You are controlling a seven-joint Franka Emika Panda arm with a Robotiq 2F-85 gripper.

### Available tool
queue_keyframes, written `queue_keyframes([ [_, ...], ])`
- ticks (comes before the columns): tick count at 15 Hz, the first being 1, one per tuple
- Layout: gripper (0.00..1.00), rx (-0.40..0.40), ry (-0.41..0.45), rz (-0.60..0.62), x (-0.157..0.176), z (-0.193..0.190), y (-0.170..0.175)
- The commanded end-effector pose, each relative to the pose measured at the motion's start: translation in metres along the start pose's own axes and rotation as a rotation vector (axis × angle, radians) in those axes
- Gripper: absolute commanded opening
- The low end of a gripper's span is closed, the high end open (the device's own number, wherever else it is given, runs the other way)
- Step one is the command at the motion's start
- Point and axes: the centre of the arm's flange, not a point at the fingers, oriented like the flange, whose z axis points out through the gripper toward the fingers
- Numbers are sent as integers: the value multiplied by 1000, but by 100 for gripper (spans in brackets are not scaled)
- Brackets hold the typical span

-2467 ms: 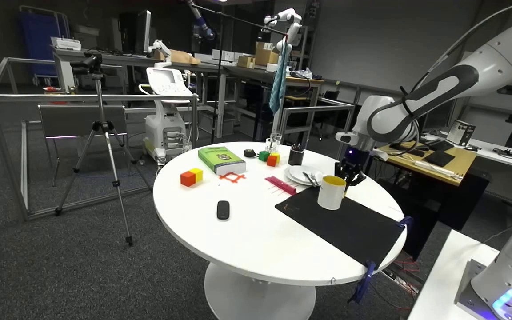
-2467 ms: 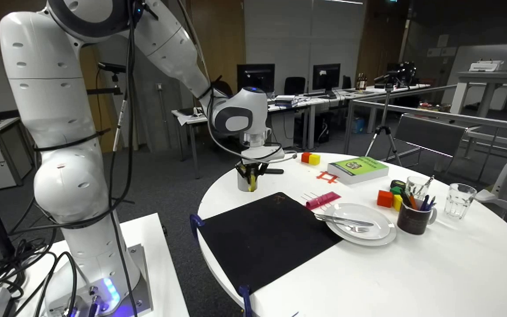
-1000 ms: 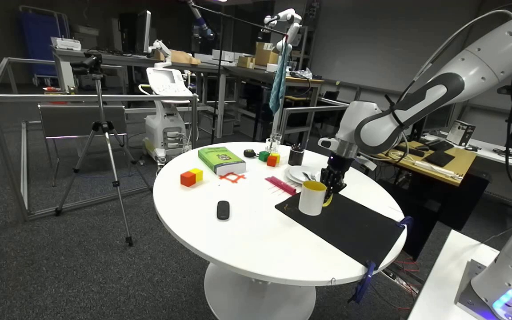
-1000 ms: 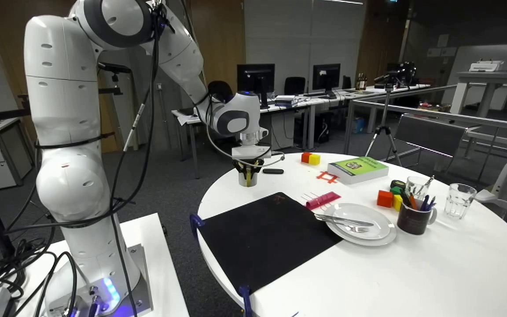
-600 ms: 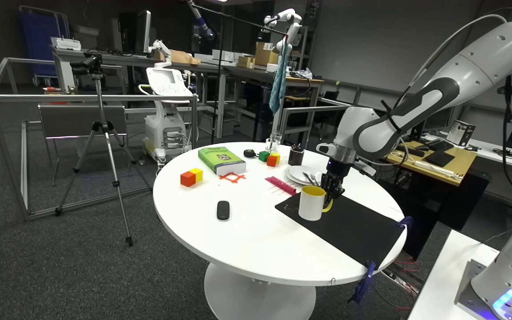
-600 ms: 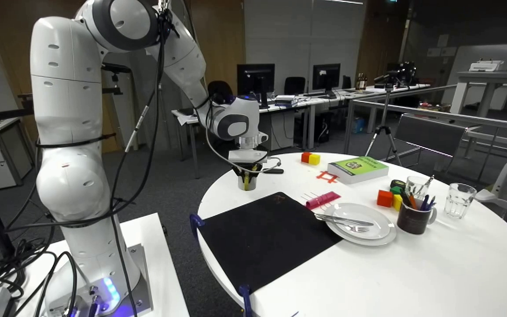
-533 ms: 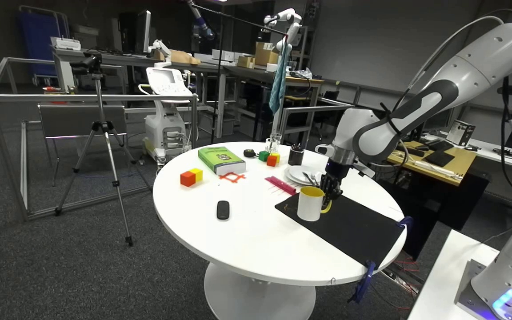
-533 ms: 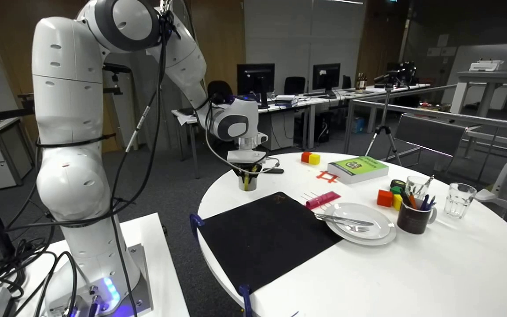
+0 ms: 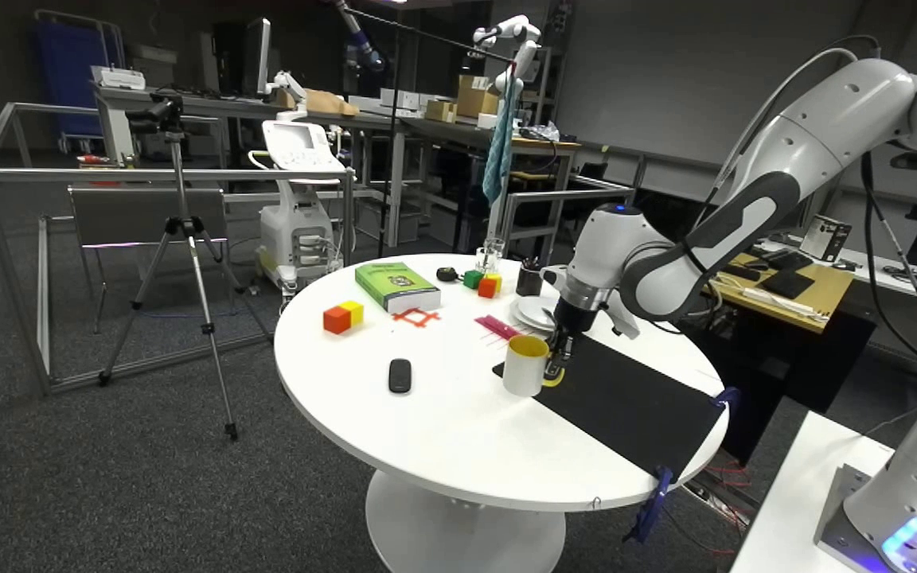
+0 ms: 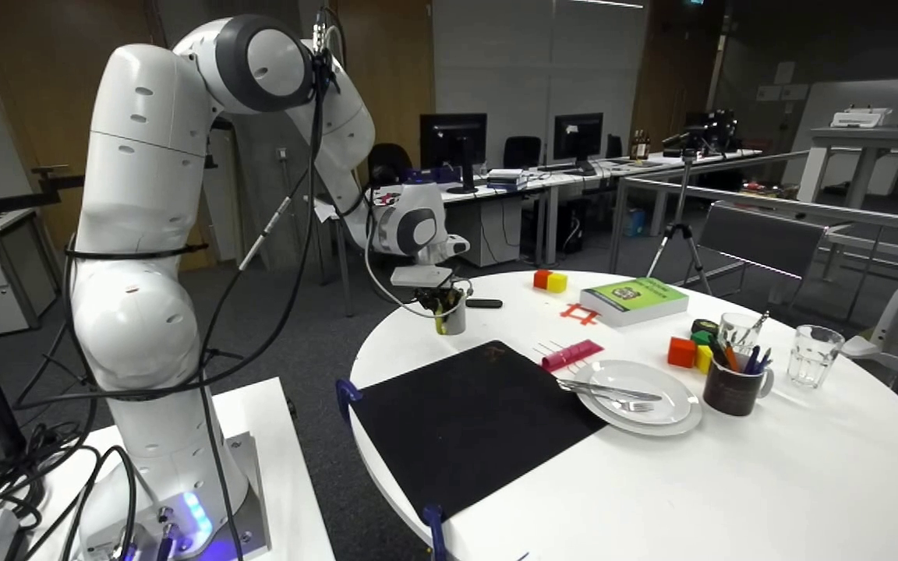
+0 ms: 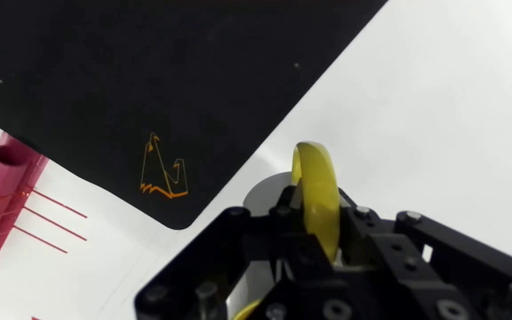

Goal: Move the white mug to the left of the black mat

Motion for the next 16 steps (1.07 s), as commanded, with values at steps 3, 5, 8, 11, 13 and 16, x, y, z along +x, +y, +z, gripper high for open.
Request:
queue_keyframes([
  [3,2,-67,40,193,46,11,-7],
  [5,2,-66,52,270,53,14,-7],
  [8,2,-57,58,379,62,19,-5],
  [11,2,-49,62,464,66,24,-2],
  [13,2,-30,62,509,69,26,-1],
  [16,2,-12,56,554,73,30,1],
])
